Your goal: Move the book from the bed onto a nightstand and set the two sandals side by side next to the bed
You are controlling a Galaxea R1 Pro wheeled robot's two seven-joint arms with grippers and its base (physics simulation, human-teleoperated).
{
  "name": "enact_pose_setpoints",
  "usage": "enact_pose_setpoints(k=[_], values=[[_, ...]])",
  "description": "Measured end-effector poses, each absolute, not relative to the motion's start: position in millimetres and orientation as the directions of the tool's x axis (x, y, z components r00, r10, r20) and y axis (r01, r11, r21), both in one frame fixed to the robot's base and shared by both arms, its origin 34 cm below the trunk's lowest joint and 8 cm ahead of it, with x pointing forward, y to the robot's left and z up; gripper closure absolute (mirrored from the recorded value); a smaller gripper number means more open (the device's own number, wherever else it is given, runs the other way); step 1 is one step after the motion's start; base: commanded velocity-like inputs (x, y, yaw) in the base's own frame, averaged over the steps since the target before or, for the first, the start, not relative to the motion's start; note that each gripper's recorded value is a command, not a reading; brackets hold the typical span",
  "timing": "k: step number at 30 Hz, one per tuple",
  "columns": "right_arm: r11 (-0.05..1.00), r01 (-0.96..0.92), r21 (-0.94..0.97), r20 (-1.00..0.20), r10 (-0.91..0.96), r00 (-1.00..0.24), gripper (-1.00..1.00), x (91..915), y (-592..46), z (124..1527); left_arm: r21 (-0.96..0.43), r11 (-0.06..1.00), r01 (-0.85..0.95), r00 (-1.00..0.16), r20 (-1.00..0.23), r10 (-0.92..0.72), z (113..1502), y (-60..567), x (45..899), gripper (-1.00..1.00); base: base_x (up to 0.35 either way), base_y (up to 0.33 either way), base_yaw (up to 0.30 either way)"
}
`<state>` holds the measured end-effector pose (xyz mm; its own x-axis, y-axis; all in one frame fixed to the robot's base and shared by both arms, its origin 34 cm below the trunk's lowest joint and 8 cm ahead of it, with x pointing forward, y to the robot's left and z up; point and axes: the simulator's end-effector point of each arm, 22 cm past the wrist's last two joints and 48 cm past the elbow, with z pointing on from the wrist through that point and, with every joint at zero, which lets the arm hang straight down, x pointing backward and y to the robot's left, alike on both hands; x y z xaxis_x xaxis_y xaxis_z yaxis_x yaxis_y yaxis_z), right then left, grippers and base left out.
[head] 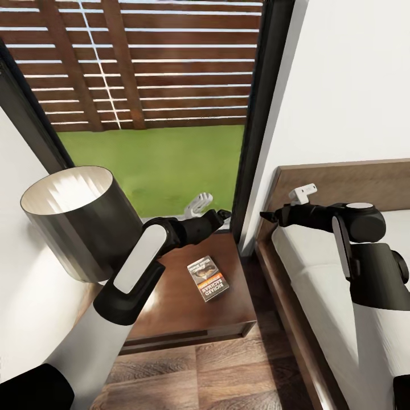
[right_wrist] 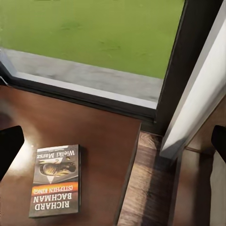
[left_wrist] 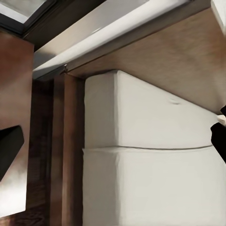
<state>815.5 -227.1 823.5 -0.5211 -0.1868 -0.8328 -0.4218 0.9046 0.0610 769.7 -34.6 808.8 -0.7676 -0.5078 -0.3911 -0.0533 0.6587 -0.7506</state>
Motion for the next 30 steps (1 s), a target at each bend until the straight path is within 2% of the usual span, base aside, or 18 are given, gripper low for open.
enact_pose_setpoints(k=[30], values=[[0.905,-0.422,0.060,-0.833,-0.187,-0.521,-1.00,823,-228,881,-0.749,0.661,-0.054,-0.767,-0.393,-0.508,866,-34,777,-1.00,0.000,0.000,0.000]])
